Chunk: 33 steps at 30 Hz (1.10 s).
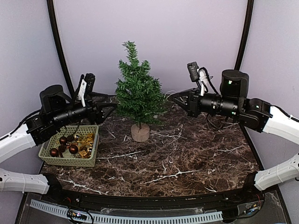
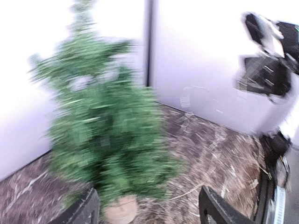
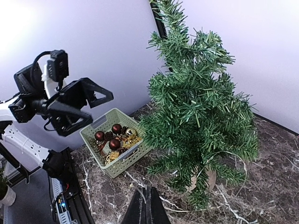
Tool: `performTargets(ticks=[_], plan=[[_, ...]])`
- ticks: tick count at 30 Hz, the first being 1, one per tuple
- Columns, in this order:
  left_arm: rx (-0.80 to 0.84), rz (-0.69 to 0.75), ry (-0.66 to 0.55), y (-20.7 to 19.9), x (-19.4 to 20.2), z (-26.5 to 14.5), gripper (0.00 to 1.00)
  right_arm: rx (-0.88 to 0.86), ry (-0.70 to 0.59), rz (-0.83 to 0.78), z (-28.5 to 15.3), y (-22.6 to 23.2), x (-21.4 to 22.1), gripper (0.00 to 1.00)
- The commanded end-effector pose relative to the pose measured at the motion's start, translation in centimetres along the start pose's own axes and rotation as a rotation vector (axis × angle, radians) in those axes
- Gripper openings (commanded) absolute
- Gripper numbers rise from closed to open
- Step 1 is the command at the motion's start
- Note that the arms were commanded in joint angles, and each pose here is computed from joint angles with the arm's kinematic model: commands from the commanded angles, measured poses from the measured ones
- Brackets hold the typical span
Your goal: Decorate the small christmas tree
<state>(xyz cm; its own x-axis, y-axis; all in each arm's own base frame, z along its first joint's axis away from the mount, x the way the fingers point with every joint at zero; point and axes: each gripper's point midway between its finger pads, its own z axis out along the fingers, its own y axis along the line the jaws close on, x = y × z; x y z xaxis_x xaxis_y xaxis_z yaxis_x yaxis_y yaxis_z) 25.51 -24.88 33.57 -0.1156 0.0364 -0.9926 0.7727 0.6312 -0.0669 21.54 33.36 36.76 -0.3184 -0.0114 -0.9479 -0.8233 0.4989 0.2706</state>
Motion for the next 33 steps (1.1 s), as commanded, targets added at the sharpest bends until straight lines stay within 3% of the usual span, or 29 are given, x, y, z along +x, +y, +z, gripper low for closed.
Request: performTargets(ticks=[1,7,16,18,22,25,27,30,33], plan=[[0.186,0.194,-0.002,-5.9,-1.8,1.5,0.77,-0.045,-0.092,-0.021,-0.6,1.3,-2.8,0.00],[0.280,0.334,0.092,-10.3,-0.9,5.3,0.81,-0.050,-0.091,-0.022,-0.7,1.4,-2.7,0.00],[0.243,0.389,0.166,-10.0,0.8,8.3,0.84,-0.069,-0.100,-0.033,-1.1,1.8,-2.9,0.00],[0.234,0.391,0.187,-9.8,1.3,8.6,0.77,-0.072,-0.102,-0.035,-1.2,1.9,-2.9,0.00],[0.237,0.389,0.215,-9.8,2.0,9.0,0.53,-0.074,-0.104,-0.039,-1.2,1.9,-3.0,0.00],[0.242,0.379,0.203,-9.9,1.9,8.9,0.23,-0.041,-0.103,-0.037,-1.2,1.4,-3.0,0.00],[0.230,0.369,0.179,-9.8,1.4,8.6,0.11,0.050,-0.092,-0.025,-1.3,-0.2,-2.8,0.00],[0.198,0.347,0.140,-9.3,0.7,8.0,0.00,0.243,-0.105,0.009,-2.4,-3.4,-2.8,0.00],[0.169,0.332,0.146,-8.8,1.3,7.2,0.00,0.445,-0.139,0.043,-4.6,-6.7,-3.2,0.00]])
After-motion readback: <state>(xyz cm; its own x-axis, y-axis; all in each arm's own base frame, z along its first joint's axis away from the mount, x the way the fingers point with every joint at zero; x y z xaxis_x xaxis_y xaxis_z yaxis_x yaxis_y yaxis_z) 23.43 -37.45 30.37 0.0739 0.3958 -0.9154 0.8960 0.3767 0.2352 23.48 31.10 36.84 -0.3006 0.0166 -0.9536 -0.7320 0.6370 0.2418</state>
